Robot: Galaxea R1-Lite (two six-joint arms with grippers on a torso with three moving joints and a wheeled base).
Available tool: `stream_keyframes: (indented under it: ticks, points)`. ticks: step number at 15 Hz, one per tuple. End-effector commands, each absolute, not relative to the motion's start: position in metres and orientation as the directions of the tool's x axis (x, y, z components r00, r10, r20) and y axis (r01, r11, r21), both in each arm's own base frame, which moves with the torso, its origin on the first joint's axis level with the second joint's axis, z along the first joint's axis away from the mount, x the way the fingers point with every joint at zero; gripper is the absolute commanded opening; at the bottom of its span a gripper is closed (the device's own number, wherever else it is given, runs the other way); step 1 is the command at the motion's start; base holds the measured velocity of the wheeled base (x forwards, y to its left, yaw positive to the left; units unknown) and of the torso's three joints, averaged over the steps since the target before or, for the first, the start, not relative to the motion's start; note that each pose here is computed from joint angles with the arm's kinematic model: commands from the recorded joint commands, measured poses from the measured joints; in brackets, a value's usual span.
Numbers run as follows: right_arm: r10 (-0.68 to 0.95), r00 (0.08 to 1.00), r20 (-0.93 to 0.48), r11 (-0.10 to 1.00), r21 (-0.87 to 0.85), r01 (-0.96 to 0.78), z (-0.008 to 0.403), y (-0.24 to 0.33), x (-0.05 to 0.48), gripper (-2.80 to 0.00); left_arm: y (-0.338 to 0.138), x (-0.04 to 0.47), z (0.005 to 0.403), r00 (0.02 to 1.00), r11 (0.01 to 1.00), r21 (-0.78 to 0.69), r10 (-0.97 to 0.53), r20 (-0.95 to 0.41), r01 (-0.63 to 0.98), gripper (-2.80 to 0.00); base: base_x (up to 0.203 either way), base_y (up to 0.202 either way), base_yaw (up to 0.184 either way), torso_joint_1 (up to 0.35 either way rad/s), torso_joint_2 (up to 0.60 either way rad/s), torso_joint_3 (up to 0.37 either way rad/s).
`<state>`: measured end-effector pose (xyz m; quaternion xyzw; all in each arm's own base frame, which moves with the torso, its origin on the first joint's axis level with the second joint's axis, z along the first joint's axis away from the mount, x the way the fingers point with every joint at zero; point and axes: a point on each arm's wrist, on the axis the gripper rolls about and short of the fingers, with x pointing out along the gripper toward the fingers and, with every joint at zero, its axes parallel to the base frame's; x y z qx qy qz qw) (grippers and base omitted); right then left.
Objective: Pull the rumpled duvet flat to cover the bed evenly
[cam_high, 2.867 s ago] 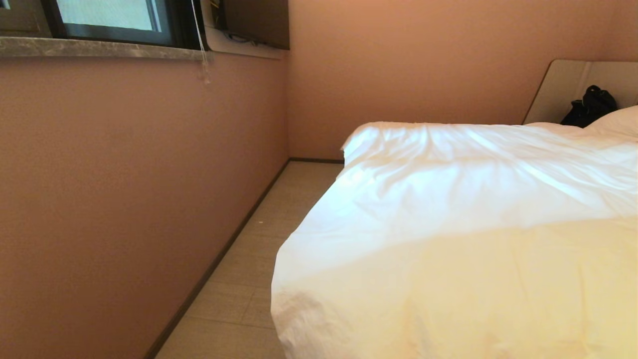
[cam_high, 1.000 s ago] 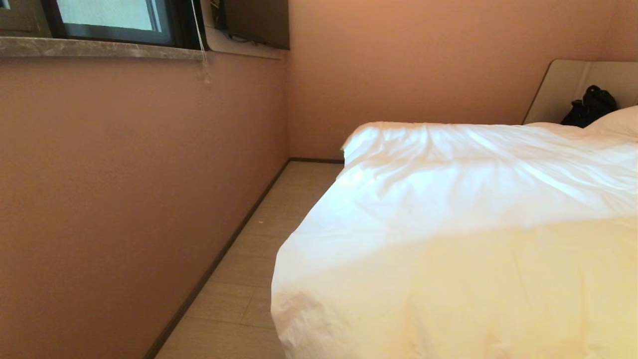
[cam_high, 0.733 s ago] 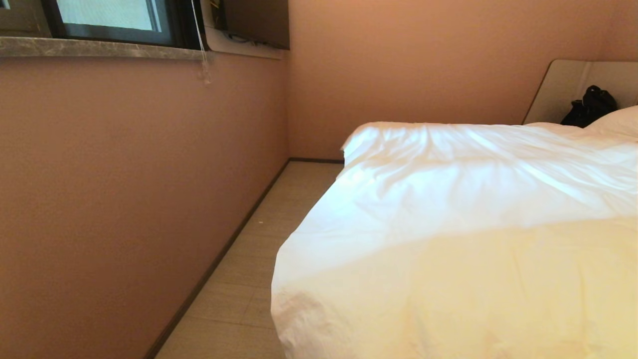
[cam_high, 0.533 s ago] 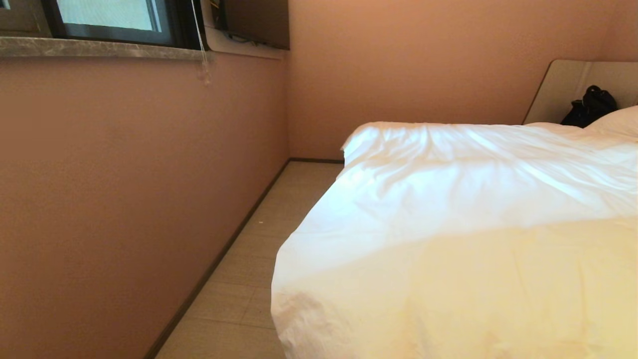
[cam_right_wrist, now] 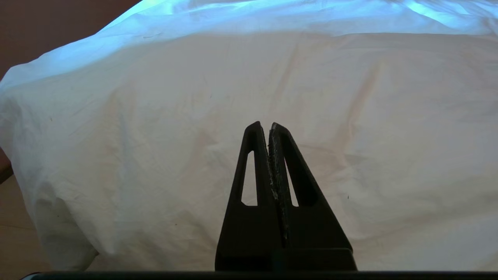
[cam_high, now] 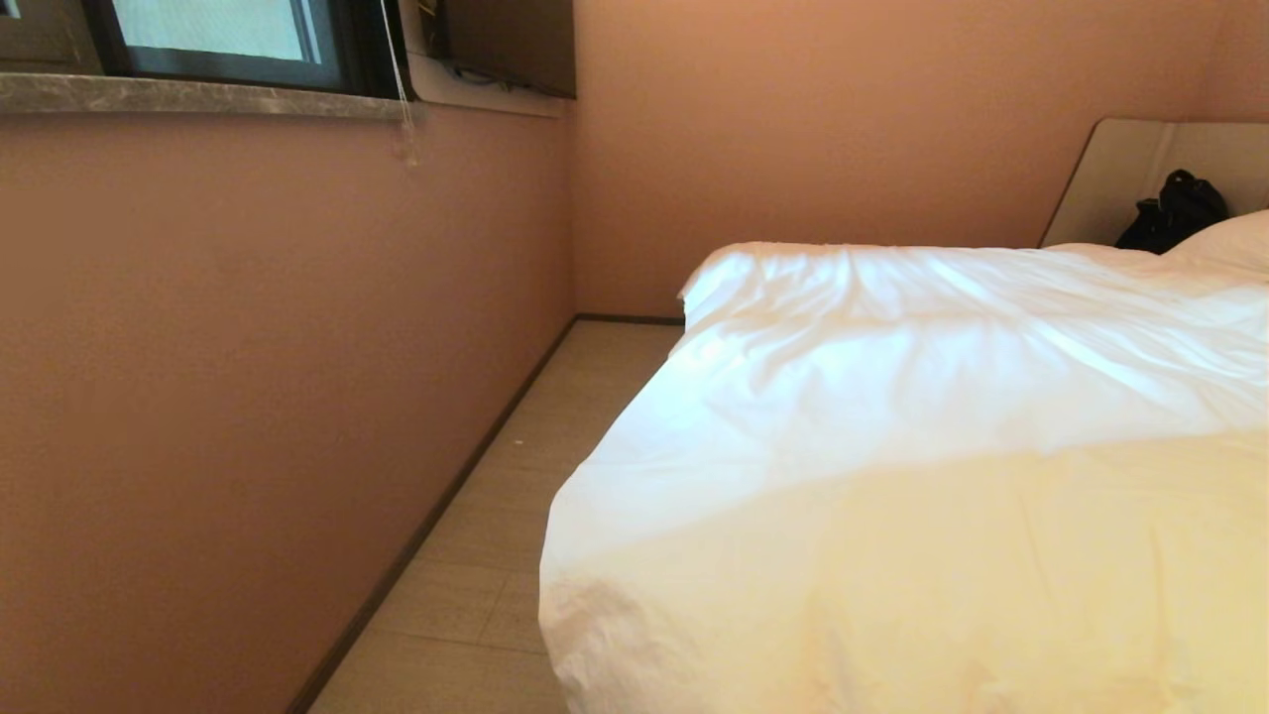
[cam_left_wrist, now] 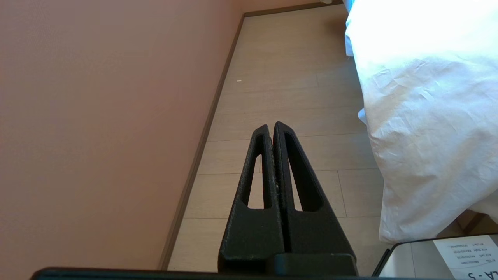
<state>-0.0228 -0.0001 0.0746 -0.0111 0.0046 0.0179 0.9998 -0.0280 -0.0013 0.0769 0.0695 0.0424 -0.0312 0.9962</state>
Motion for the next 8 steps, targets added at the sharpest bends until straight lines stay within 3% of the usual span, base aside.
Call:
stream_keyframes:
  ticks: [1,8]
  points:
    - [0.037,0.999,-0.009,0.999,-0.023,-0.037,0.0745,-0.0001,-0.0228,-2.80,-0.0014,-0.0279,0.0767,0.994,0.988,0.136,-0.057,-0.090,0.069,-2.80,0.000,0.000,0.000,0.000,0.00,0.000]
    - [0.037,0.999,-0.009,0.999,-0.023,-0.037,0.0745,-0.0001,-0.0228,-2.80,-0.0014,-0.0279,0.0767,0.994,0.988,0.136,-0.057,-0.090,0.069,-2.80,0.000,0.000,0.000,0.000,0.00,0.000]
